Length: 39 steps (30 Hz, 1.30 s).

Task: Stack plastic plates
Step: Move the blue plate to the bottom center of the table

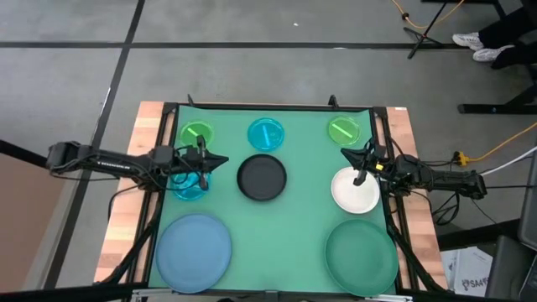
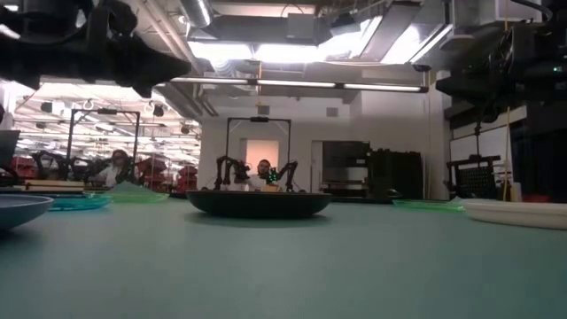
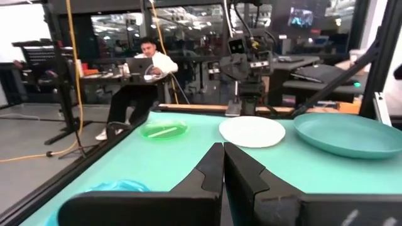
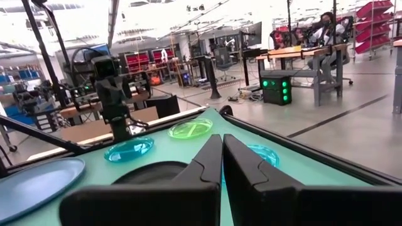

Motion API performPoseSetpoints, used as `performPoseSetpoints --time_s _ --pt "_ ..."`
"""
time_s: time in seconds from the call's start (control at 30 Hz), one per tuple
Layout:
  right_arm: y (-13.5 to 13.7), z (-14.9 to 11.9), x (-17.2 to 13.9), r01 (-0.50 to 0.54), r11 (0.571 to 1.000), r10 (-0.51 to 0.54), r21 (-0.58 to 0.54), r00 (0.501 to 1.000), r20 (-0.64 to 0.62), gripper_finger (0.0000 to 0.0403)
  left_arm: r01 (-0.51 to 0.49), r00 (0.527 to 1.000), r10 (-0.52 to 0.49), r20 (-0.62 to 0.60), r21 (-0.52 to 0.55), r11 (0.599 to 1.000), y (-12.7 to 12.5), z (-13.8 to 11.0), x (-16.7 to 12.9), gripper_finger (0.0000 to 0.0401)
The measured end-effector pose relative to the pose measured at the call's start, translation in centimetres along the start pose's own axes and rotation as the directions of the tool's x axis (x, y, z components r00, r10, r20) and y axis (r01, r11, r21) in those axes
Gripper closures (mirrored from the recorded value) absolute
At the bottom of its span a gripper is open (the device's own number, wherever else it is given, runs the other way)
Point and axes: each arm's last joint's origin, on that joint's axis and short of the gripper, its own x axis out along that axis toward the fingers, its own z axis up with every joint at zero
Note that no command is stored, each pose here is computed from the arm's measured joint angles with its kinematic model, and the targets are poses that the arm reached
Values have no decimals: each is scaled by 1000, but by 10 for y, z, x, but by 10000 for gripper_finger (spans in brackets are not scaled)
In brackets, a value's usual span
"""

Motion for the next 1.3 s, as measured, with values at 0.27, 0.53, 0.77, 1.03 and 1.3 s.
performPoseSetpoints --time_s 0.27,0.53,0.77,1.03,1.3 --pt "0 -2 0 2 1000 -3 -9 1000 -20 393 37 997 -35 -62 26 999 -10 12 30 396" --pt "-1 -5 0 6 1000 -7 -21 999 -49 393 74 988 -69 -135 30 997 -23 11 57 396" --pt "-1 -5 0 3 1000 -4 -21 999 -52 393 162 963 -144 -227 61 985 -40 7 85 396" --pt "0 -5 0 -20 1000 19 -21 998 -59 393 174 965 -154 -211 78 982 -51 17 113 391" --pt "0 -5 0 -20 1000 19 -22 998 -60 393 146 882 -130 -453 -2 989 -50 13 116 309"
